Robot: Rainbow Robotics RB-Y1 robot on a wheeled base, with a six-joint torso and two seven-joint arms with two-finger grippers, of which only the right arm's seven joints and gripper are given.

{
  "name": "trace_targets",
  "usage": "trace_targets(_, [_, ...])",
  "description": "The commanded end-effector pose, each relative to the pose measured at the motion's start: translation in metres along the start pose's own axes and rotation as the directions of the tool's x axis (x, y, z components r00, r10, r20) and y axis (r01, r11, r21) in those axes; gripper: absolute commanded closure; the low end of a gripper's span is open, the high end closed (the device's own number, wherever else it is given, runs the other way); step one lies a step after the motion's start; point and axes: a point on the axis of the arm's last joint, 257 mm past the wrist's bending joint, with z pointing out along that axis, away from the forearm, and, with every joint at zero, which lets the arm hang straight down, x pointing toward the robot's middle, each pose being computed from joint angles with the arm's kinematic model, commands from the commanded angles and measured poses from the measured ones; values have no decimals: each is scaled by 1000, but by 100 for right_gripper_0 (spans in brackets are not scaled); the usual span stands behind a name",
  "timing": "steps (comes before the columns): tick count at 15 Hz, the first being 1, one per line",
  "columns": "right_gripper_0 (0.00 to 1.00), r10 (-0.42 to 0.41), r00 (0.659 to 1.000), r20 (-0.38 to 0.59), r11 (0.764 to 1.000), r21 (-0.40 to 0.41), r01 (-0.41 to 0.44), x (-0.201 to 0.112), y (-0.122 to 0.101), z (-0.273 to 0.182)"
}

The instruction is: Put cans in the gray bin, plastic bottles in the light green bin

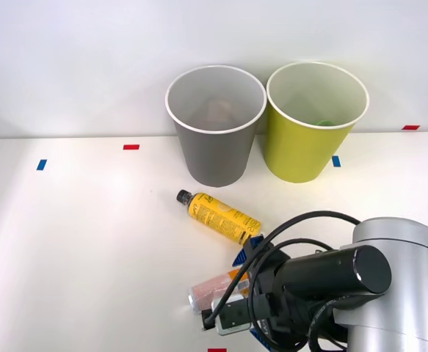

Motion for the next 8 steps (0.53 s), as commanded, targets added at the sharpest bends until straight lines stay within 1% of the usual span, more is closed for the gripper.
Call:
trace_targets(1, [0, 21, 1000, 9, 998, -60, -20, -2, 6, 7])
trace_targets(4, [0, 32, 999, 13, 995, -90, -31, -3, 4, 12])
trace_targets(6, [0, 34, 999, 15, 994, -104, -32, -5, 7, 16])
trace_targets(8, [0, 7, 1000, 8, 995, -99, -6, -8, 8, 18])
